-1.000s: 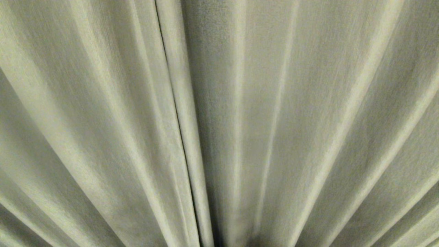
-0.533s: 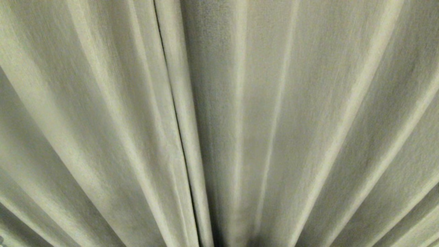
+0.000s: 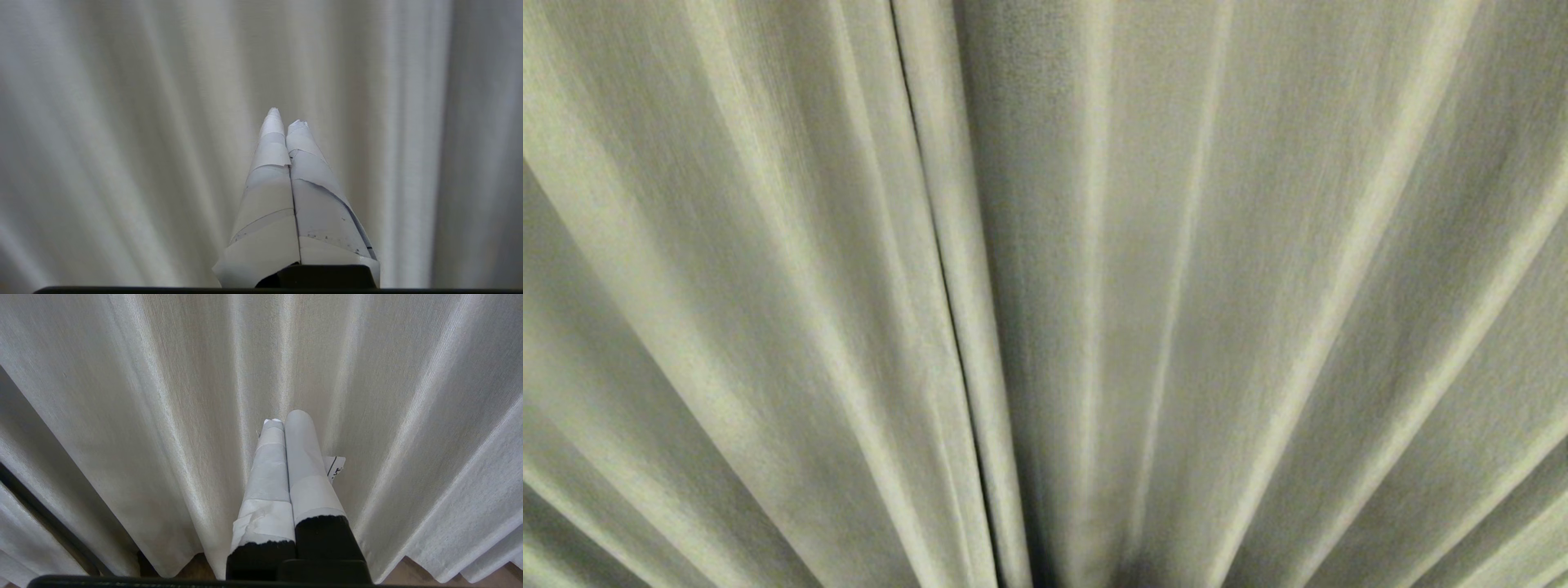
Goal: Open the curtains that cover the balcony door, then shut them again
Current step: Pull the outer curtains open on both sides
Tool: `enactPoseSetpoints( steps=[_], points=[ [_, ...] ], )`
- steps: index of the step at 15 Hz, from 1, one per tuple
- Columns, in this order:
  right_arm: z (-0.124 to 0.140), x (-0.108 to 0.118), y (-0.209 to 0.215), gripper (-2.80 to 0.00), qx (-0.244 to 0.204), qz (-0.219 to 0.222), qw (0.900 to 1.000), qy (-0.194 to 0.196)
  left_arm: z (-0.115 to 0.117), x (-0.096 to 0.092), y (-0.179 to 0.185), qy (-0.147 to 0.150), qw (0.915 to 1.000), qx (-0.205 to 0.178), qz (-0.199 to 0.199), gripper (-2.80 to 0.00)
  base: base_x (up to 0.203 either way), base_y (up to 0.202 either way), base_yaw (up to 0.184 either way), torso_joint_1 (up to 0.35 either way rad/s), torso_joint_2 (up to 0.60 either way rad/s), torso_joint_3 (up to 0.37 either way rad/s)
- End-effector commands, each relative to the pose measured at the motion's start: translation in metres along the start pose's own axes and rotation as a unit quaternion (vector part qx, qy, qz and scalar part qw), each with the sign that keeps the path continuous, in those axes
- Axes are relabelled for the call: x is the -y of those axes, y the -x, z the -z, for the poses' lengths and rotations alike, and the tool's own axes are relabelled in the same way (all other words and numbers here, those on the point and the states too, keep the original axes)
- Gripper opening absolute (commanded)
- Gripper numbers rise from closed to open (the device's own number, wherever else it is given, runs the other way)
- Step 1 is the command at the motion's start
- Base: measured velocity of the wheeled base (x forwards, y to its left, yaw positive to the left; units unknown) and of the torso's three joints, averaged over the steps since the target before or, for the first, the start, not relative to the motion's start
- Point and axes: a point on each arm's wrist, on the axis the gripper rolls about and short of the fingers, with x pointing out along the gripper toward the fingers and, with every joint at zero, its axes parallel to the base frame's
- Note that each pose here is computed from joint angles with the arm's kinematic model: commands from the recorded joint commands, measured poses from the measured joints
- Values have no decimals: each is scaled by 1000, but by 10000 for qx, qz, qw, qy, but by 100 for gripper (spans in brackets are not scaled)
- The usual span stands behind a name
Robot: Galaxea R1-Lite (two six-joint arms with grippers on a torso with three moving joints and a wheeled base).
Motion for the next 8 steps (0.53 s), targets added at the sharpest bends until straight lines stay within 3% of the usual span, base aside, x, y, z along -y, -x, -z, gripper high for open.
enactPoseSetpoints(
  steps=[1,3,5,8],
  points=[
    [0,0,0,-280,0,-5,10000,0,-14,-1,2,17,9997,97,212,-280,0,0,0,0,0,0],
    [0,0,0,-280,0,2,10000,0,-37,-1,9,229,9962,8,840,-280,0,0,0,0,0,0],
    [0,0,0,-280,0,1,10000,0,-58,0,16,684,9826,-225,1710,-280,0,0,0,0,0,0],
    [0,0,0,-280,0,-5,10000,0,-80,-3,-9,1002,9655,-619,2323,-280,0,0,0,0,0,0]
  ],
)
